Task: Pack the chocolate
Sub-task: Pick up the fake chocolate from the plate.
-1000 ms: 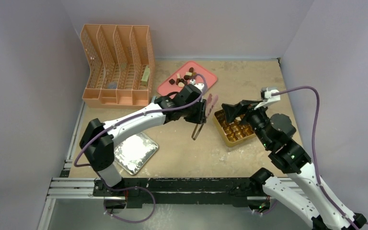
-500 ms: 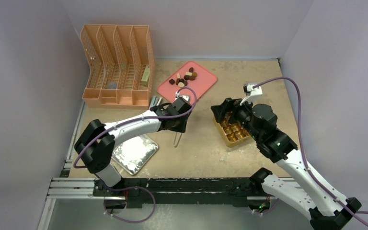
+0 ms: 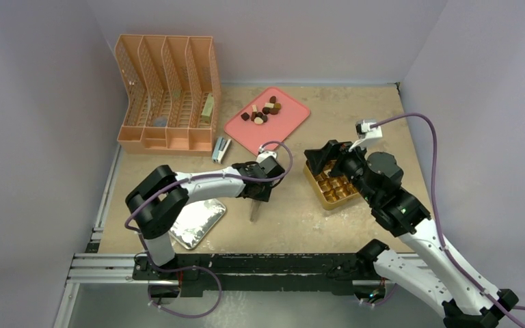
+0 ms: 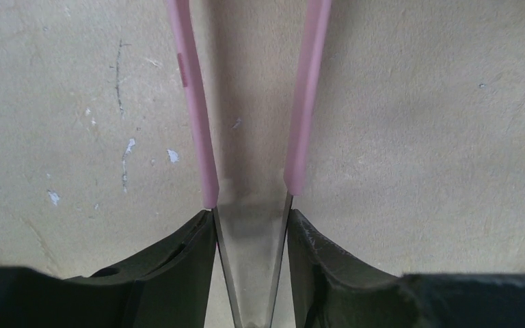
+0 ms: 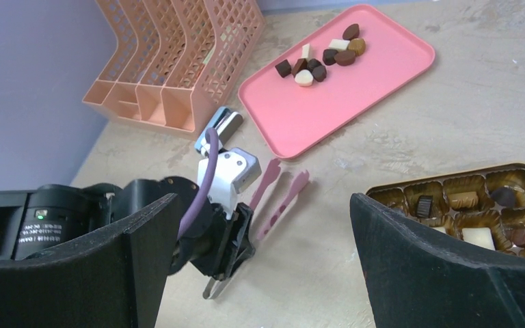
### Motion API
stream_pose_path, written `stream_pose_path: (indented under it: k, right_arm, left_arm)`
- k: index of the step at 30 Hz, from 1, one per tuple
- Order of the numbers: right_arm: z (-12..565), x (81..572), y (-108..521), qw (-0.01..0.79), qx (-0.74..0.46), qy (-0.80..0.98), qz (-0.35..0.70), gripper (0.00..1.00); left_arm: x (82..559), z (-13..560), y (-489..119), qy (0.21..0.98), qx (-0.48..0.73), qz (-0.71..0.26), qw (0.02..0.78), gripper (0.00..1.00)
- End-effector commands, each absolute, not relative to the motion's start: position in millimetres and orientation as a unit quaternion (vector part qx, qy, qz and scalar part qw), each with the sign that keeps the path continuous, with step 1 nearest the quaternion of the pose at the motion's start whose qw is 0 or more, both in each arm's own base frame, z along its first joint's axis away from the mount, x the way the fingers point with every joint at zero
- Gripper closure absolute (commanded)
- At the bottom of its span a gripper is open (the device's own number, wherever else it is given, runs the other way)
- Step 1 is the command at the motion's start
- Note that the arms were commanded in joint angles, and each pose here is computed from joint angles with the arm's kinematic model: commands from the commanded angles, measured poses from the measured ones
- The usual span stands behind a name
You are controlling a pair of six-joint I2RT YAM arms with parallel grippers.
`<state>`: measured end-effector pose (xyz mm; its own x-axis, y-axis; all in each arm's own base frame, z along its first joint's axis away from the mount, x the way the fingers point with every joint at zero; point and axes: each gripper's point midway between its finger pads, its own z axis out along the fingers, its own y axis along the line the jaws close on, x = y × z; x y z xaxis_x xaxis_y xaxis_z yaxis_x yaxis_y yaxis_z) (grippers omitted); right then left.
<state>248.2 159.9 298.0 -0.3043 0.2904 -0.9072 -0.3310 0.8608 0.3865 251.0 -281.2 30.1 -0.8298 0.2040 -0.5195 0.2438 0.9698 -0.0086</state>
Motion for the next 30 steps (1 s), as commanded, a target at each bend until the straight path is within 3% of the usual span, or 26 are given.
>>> stream_pose_path:
  k: [1, 13, 18, 26, 30]
  right_arm:
    - [314.6, 250.6, 154.5, 0.609, 0.005, 0.747, 0.266, 0.06]
    - [314.4, 250.6, 153.8, 0.610, 0.004, 0.748, 0.263, 0.06]
    - [314.7, 249.7, 151.9, 0.611, 0.007, 0.746, 0.263, 0.06]
    - [312.2, 247.8, 161.3, 0.598, 0.013, 0.747, 0.291, 0.09]
    - [308.2, 251.4, 170.0, 0.587, 0.019, 0.748, 0.308, 0.19]
  left_arm:
    - [254.1, 28.2, -288.4, 0.950, 0.101, -0.032, 0.294, 0.58]
    - [247.6, 15.7, -290.8, 0.951, 0.092, -0.030, 0.292, 0.50]
    - [246.6, 20.7, -291.5, 0.950, 0.090, -0.033, 0.297, 0.61]
    - [255.2, 96.6, -291.2, 0.931, 0.084, -0.061, 0.349, 0.68]
    - [257.1, 143.1, -289.2, 0.917, 0.087, -0.083, 0.379, 0.68]
